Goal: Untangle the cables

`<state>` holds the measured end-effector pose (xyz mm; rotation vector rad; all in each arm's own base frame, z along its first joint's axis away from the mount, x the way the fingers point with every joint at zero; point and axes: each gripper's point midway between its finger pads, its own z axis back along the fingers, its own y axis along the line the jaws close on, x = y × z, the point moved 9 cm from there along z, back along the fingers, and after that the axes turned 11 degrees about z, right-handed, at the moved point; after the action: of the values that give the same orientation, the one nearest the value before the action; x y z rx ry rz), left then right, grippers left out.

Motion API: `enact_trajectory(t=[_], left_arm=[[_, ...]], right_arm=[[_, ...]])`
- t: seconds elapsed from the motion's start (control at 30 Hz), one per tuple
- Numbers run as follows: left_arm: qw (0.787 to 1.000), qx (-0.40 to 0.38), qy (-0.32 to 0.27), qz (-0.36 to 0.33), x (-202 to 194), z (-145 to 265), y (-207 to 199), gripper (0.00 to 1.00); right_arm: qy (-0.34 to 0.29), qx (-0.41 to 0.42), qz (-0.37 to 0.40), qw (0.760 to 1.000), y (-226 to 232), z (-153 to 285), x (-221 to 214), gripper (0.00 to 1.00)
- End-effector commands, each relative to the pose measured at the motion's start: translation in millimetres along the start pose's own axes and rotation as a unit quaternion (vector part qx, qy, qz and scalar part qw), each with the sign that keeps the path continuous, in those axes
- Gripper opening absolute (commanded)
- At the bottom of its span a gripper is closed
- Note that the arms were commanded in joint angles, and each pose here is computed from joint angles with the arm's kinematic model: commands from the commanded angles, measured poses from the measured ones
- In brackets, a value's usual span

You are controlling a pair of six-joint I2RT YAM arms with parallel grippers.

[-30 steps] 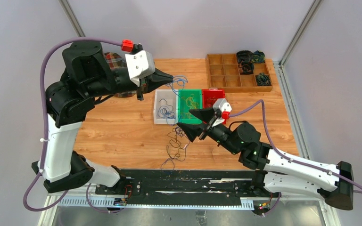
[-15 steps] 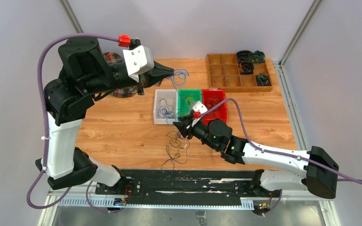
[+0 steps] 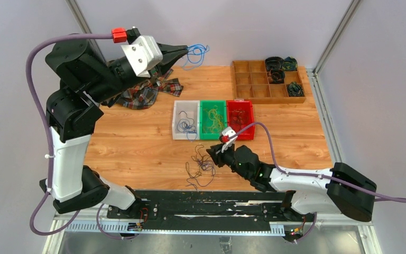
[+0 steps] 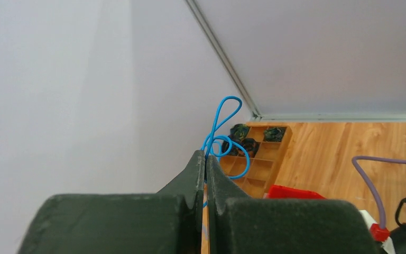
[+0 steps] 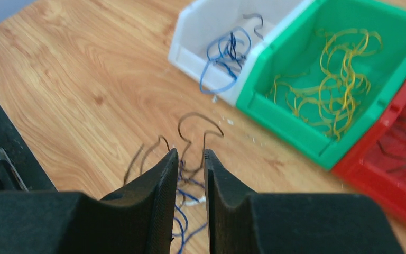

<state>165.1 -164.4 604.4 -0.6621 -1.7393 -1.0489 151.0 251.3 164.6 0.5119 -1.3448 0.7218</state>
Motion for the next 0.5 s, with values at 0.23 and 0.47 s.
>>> enact_trajectory(t=[0.23,0.47], left_arm=[[0.995,0.048,0.078,-0.034,-54.8,-5.3,2.0,0.01],[0.976,0.037,0.213,-0.032,-149.8,-14.8,-13.0,0.01]], right_arm=[[0.013,-0.058,-0.048,0.997,-19.3,38.6,-29.6,0.27],[-0.017,-0.122,-0.058,0.991,-38.9,68.2,-20.1,0.3]])
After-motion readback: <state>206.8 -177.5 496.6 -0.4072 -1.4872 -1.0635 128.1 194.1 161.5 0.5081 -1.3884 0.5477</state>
